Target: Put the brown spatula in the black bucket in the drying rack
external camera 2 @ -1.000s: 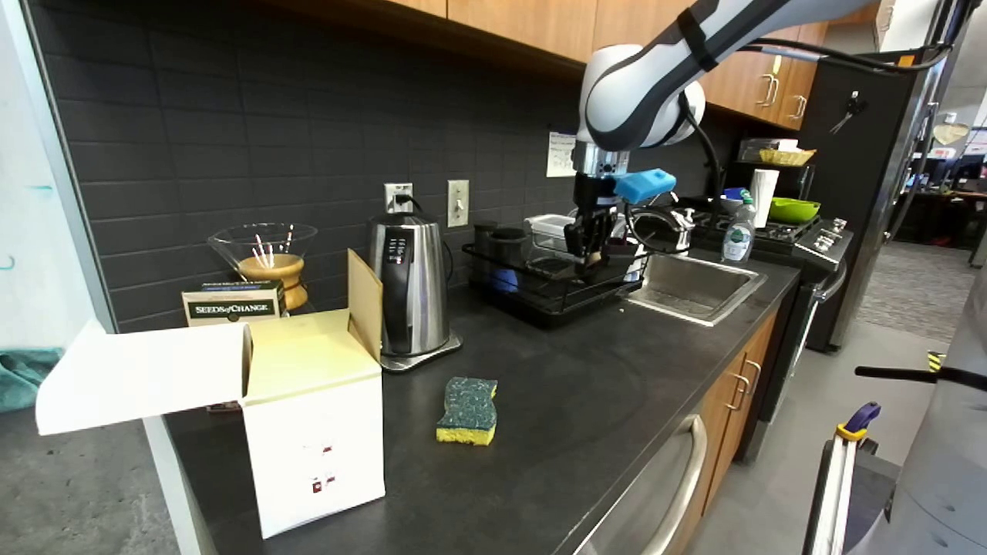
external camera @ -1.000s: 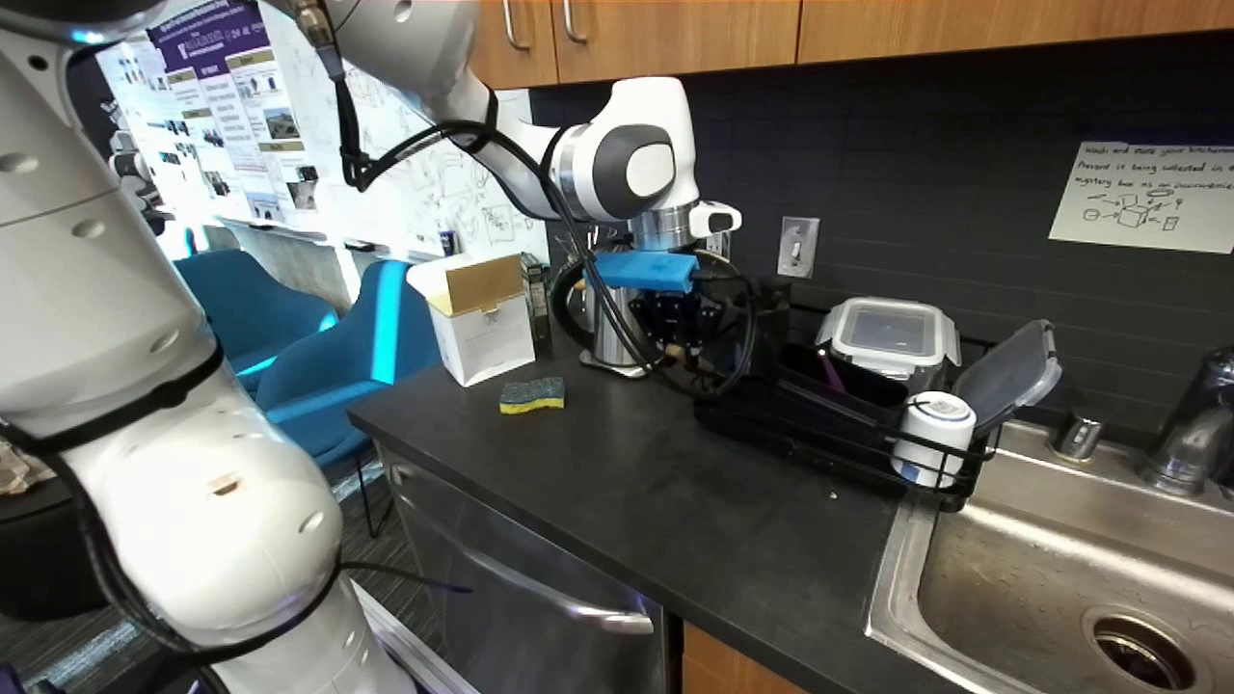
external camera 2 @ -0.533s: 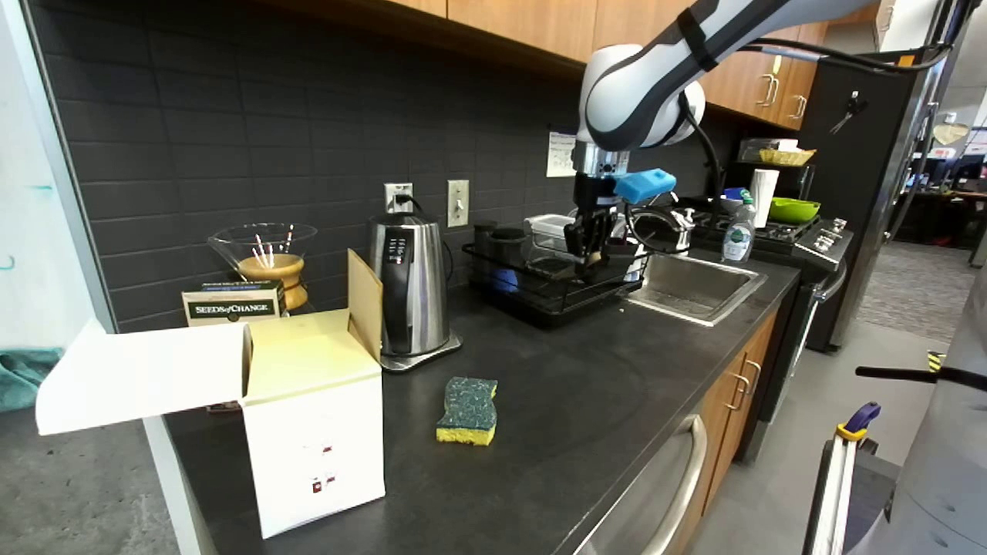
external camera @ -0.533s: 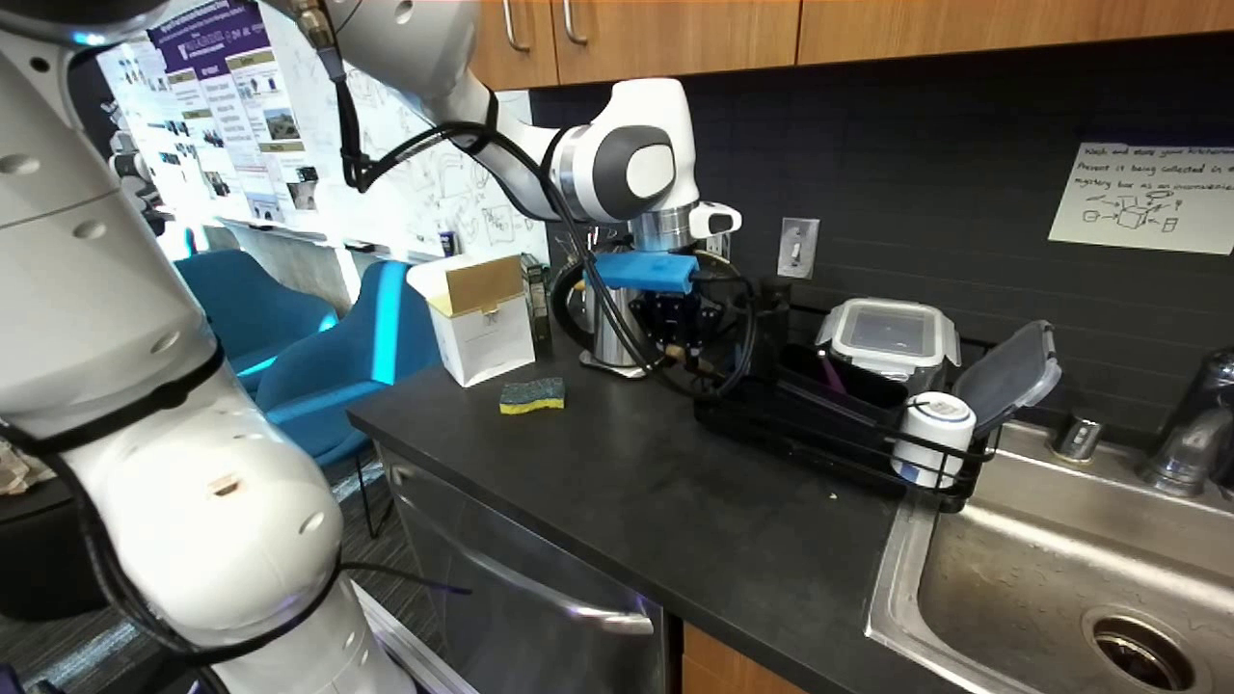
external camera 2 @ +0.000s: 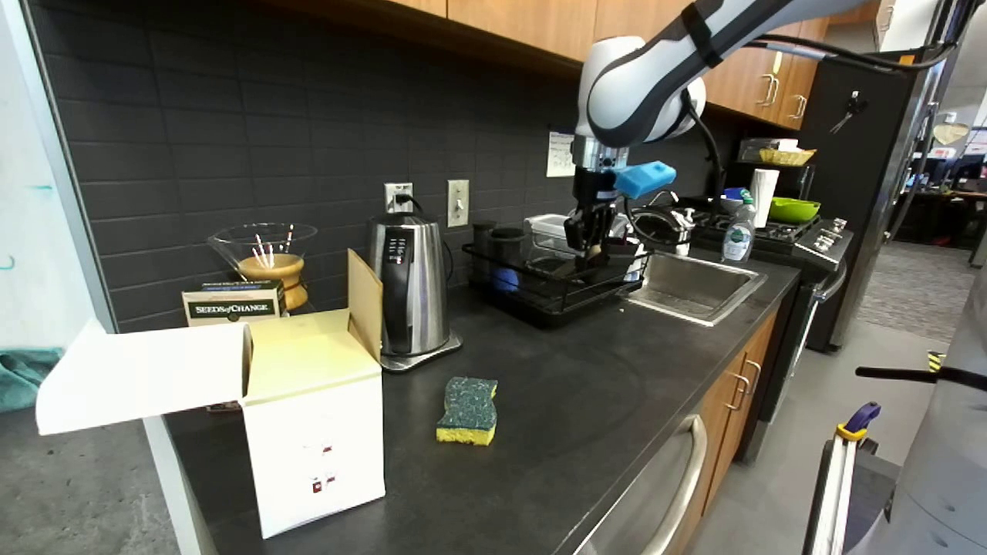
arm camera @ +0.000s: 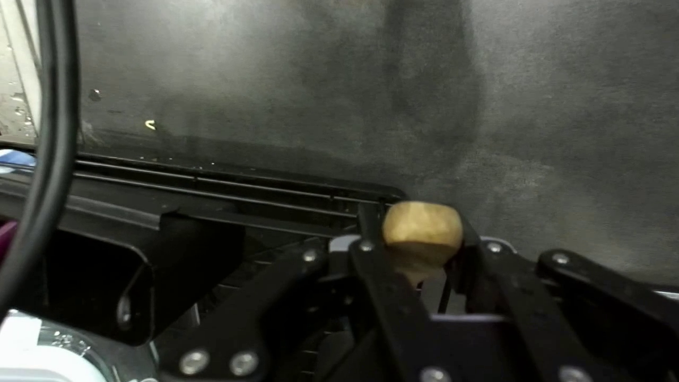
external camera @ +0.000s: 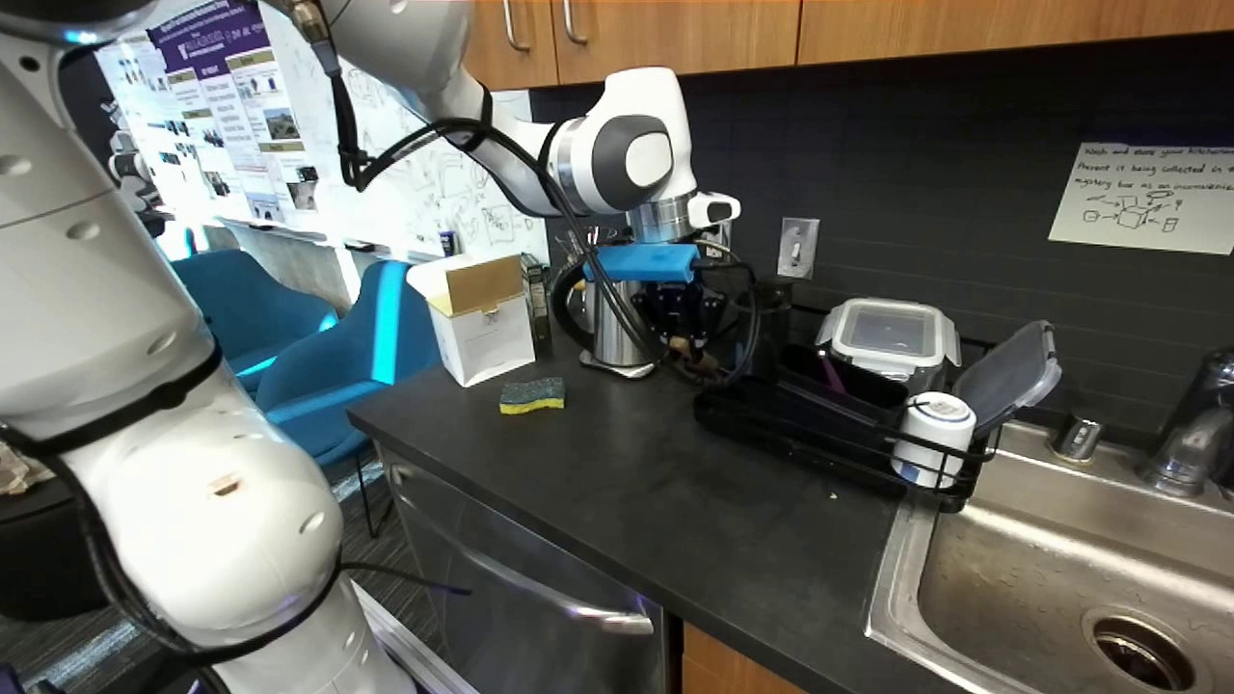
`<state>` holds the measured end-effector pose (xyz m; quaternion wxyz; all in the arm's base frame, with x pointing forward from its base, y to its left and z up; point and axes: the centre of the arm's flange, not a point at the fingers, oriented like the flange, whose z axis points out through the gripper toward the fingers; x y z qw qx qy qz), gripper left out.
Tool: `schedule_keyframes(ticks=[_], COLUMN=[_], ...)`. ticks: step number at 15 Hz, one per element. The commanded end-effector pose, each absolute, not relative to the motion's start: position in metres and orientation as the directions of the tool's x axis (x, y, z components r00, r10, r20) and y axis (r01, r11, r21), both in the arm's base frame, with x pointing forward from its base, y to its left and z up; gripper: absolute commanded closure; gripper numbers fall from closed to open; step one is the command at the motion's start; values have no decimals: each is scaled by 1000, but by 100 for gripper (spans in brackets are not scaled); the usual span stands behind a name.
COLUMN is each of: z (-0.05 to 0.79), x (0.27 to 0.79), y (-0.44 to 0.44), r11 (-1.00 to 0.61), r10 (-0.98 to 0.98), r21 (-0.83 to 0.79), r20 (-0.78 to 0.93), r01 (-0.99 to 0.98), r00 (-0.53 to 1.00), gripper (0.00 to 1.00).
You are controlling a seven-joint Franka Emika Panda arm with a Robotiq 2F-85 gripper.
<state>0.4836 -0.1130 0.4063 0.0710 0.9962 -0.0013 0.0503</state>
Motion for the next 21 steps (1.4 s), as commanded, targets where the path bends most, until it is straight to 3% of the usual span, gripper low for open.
schedule_keyframes(ticks=[1,21], z=[429,475], x=[480,452], y=[-110,-88], r11=[-985,-984], r10=[6,34], r21=[175,179], r20=[125,125], r01=[-16,12], r00=[992,992], gripper=[92,92])
